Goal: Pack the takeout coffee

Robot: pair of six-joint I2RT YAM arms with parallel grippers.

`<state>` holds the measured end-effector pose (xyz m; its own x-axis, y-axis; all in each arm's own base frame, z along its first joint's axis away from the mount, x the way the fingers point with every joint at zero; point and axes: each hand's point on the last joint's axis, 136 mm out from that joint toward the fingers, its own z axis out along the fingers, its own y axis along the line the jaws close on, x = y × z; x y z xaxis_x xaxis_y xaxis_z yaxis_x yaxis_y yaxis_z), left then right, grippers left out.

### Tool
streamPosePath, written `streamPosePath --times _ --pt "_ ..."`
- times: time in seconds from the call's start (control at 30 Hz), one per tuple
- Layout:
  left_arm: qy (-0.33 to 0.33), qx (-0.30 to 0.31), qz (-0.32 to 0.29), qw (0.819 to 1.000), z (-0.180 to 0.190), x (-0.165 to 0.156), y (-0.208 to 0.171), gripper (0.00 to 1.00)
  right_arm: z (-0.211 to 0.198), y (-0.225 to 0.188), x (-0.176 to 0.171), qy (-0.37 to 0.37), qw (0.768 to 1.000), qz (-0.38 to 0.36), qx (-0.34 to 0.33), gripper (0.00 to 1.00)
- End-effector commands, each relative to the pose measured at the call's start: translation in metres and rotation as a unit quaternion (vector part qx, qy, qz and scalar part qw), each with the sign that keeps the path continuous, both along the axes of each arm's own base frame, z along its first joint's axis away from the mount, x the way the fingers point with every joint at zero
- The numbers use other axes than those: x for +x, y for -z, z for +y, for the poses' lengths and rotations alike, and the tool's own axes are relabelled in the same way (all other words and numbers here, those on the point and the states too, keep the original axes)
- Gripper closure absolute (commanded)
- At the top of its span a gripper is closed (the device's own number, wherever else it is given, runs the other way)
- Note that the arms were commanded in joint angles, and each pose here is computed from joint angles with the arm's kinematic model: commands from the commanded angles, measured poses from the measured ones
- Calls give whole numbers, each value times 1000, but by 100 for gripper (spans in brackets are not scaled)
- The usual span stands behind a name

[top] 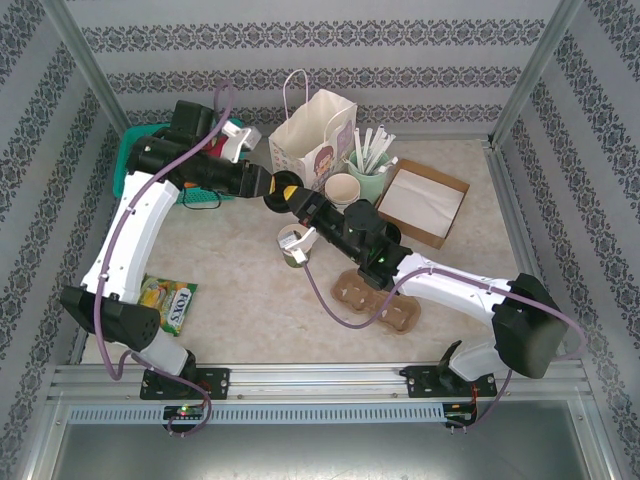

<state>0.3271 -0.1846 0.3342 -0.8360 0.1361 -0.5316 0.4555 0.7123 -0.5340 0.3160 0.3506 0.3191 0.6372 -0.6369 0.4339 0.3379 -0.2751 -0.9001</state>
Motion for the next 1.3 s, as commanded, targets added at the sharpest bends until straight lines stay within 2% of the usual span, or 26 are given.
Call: streamPosePath --times 0.0,0.17,0.47,0.63,0.8,1.0,1.07,1.17,1.2,1.27 --pt "23 21 5 999 -3 -6 7 63 8 -15 -7 -18 1000 -10 17 100" --pt "6 57 3 998 6 -1 17 61 8 -16 -9 -20 1000 -10 17 100" --pt "14 58 8 998 2 2 21 65 11 -20 -16 -31 999 -7 25 100" --pt "26 58 12 998 -2 -1 22 74 12 -21 -17 -30 999 -4 26 100" --pt "46 69 12 997 -6 -8 26 77 11 -20 -16 -22 999 4 25 100" --pt "33 96 -10 995 -5 -1 27 99 11 -15 -16 -11 999 30 34 100" --pt "24 101 -19 994 -3 4 26 100 11 -12 -19 -10 998 44 39 100" --pt "6 106 -35 994 1 11 22 100 7 -7 -19 3 997 69 39 89" --pt "0 109 -41 993 2 13 21 100 5 -4 -19 10 995 88 46 83" --pt "-16 116 -49 992 6 18 21 100 -3 -1 -17 35 988 138 61 63"
